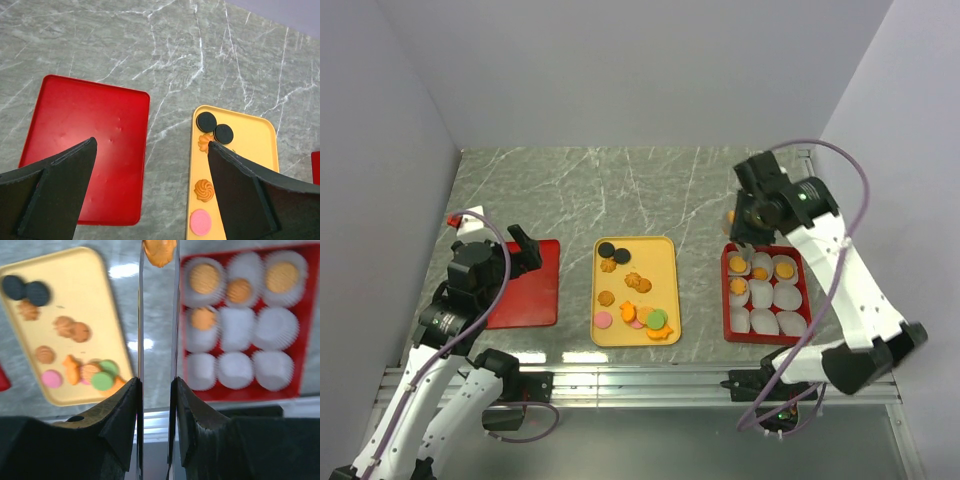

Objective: Pack the cookies

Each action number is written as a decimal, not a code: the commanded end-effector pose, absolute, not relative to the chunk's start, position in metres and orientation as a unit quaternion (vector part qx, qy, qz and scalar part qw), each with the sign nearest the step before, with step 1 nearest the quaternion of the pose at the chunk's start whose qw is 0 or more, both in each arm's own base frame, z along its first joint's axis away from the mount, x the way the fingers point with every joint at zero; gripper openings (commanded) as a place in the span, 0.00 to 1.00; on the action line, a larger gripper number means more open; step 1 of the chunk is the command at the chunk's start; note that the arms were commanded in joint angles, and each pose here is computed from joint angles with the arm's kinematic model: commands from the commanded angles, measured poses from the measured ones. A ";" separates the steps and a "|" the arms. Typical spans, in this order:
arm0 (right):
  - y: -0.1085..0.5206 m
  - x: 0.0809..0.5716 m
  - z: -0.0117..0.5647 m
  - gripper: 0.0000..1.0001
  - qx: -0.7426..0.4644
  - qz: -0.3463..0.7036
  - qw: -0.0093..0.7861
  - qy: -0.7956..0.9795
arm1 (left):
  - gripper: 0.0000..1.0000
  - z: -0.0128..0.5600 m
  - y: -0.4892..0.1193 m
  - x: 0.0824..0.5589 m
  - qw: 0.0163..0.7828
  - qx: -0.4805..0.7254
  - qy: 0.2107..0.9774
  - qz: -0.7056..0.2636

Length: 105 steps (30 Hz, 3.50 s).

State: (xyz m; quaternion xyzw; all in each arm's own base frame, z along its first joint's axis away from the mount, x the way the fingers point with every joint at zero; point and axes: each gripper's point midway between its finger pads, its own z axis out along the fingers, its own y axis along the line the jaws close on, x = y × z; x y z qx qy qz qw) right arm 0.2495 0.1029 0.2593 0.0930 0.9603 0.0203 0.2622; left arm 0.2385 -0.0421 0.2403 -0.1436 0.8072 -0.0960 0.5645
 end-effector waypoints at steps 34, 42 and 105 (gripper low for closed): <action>0.023 0.151 0.171 0.39 0.283 0.000 0.175 0.943 | 0.99 0.244 -0.048 0.246 0.570 -0.132 0.804 -0.106; 0.020 0.154 0.170 0.51 0.281 -0.010 0.178 0.943 | 0.99 0.244 -0.047 0.245 0.572 -0.134 0.802 -0.105; 0.326 0.176 0.215 0.55 -0.177 0.092 0.168 0.965 | 1.00 0.248 -0.045 0.245 0.576 -0.138 0.800 -0.102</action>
